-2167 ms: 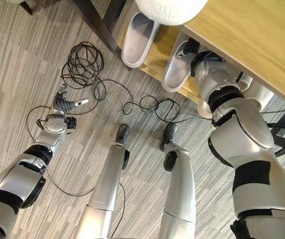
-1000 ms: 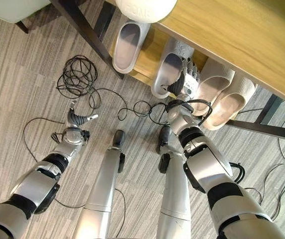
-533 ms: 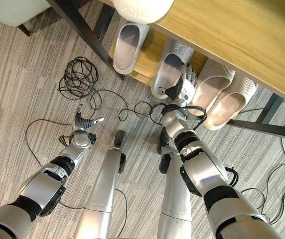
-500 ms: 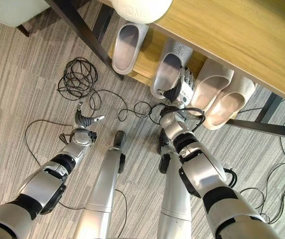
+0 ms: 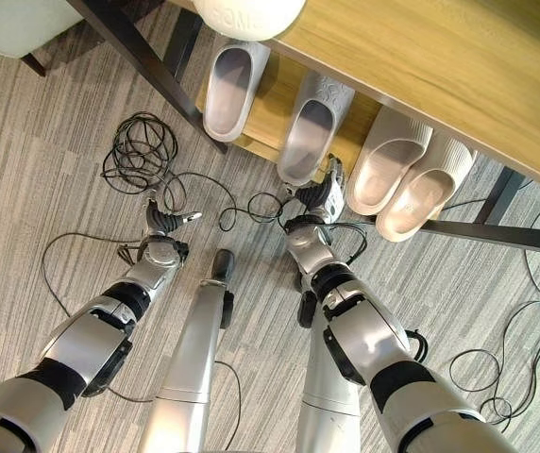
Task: Arrange the slippers neatly on the shoe rack.
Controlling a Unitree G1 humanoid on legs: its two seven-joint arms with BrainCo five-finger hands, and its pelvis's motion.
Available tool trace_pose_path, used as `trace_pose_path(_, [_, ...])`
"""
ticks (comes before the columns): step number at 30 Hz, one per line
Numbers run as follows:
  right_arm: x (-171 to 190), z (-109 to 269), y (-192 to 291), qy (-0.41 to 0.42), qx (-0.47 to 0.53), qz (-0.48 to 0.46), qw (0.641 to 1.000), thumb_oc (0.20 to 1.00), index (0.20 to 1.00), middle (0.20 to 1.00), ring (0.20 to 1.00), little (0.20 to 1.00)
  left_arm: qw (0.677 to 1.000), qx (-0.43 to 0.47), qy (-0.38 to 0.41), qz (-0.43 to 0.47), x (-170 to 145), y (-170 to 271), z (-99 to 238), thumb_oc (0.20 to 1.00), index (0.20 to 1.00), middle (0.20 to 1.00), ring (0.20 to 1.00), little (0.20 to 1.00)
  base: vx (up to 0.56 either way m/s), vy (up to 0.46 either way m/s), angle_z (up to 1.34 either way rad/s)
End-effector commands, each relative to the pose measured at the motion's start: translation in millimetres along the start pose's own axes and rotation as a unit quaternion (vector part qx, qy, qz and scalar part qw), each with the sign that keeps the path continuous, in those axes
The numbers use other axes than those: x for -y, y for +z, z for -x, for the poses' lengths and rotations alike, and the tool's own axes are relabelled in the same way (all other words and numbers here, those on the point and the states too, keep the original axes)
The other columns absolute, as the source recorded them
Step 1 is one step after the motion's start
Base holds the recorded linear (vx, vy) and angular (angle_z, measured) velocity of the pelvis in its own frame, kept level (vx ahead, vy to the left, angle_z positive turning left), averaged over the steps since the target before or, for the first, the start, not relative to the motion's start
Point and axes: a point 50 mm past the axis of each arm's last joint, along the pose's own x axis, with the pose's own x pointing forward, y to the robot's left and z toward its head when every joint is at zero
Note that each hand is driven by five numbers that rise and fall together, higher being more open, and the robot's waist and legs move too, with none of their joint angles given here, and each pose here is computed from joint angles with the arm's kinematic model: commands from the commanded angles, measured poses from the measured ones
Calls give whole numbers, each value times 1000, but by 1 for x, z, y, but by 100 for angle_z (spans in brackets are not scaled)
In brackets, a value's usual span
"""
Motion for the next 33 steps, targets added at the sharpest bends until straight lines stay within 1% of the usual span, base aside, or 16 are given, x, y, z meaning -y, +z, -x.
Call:
trace_pose_path(1, [-14,1,40,16,27,-61,998,1000,1000,1000,1000,1000,999,0,34,-14,-13,10,-10,1000,1000,1000,1000,1000,0,0,0])
trace_pose_path(7, [-2,-10,48,-8,20,-81,996,1000,1000,1000,1000,1000,999,6,45,-15,-22,20,-17,1000,1000,1000,1000,1000,0,0,0])
trace_pose_path(10, [8,-18,50,-22,18,-87,996,1000,1000,1000,1000,1000,998,2,54,-13,-31,17,-21,1000,1000,1000,1000,1000,0,0,0])
trace_pose_path(17, [25,-32,59,-32,35,-81,996,1000,1000,1000,1000,1000,998,-6,55,-14,-41,5,-23,1000,1000,1000,1000,1000,0,0,0])
trace_pose_path(22, [28,-35,63,-17,42,-75,996,1000,1000,1000,1000,1000,998,-2,55,-19,-46,6,-25,1000,1000,1000,1000,1000,0,0,0])
trace_pose_path(26, [32,-40,74,4,47,-111,993,1000,1000,1000,1000,1000,998,8,60,-16,-55,14,-30,1000,1000,1000,1000,1000,0,0,0])
trace_pose_path(32, [38,-45,83,19,62,-113,991,1000,1000,1000,1000,1000,998,9,56,-16,-64,11,-33,1000,1000,1000,1000,1000,0,0,0])
trace_pose_path(33, [41,-47,85,18,62,-127,990,1000,1000,1000,1000,1000,998,7,55,-17,-66,10,-34,1000,1000,1000,1000,1000,0,0,0])
